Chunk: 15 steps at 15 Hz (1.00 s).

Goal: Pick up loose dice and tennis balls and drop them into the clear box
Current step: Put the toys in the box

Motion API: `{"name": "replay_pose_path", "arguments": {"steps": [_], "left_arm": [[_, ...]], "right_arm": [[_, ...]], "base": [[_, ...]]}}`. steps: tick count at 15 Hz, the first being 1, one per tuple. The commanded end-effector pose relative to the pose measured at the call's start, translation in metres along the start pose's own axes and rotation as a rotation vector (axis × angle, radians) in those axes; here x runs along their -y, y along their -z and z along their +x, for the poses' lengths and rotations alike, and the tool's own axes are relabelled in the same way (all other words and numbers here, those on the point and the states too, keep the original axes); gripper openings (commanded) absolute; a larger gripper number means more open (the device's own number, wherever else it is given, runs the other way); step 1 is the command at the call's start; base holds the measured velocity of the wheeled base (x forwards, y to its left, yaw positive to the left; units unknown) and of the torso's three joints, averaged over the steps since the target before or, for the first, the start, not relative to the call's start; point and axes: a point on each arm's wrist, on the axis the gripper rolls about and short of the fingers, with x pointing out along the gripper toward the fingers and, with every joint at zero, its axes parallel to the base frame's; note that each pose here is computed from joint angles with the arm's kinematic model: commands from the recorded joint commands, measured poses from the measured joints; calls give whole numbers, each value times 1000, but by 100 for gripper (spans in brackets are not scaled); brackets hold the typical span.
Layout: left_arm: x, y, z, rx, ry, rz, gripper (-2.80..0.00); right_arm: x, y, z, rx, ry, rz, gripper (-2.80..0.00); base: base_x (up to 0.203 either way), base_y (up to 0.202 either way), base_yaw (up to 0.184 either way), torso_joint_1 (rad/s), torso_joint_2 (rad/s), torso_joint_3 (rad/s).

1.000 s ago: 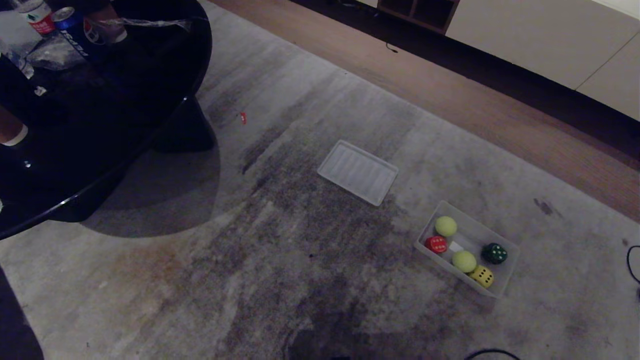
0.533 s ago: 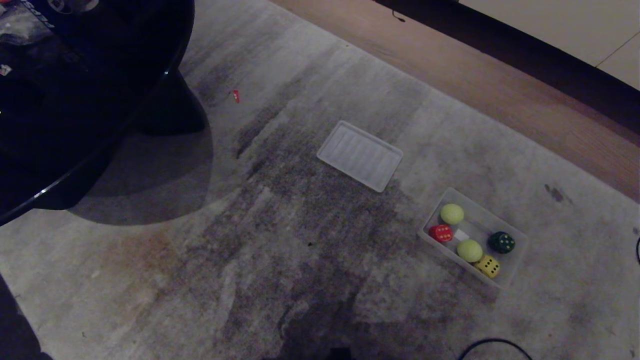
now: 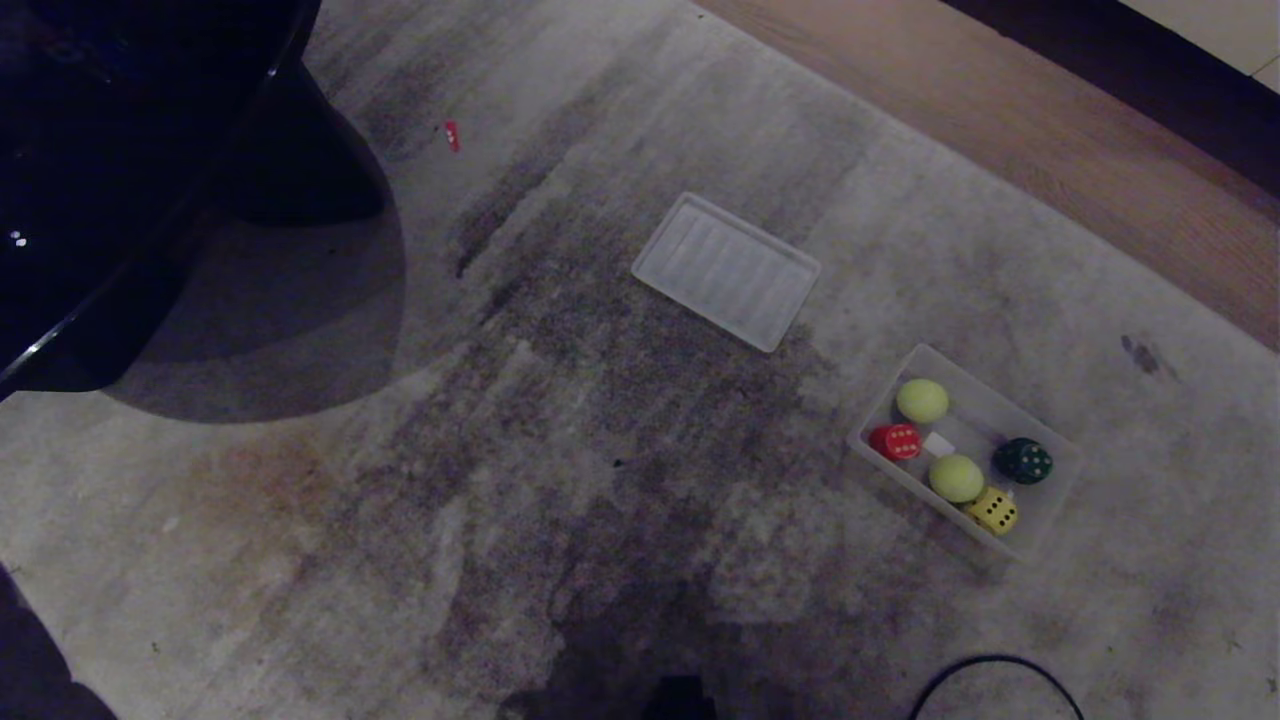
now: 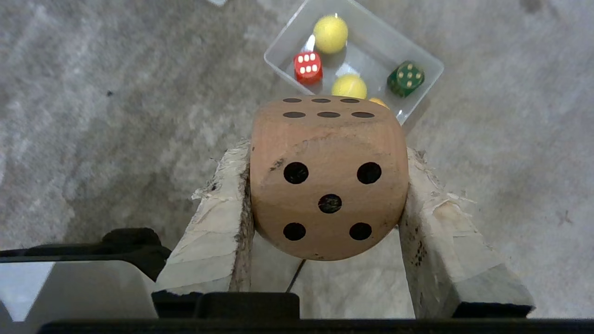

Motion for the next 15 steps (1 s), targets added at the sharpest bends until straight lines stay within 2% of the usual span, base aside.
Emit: {"name": "replay_pose_path", "arguments": {"steps": [1, 15], "left_arm": [[0, 0, 0, -3, -1, 0, -280], [0, 0, 0, -3, -1, 0, -280]], "right_arm": [[0, 0, 0, -2, -1, 1, -280], [0, 0, 0, -2, 0, 1, -280]], "base": [[0, 0, 0, -2, -2, -203], [0, 0, 0, 3, 3, -199]]}}
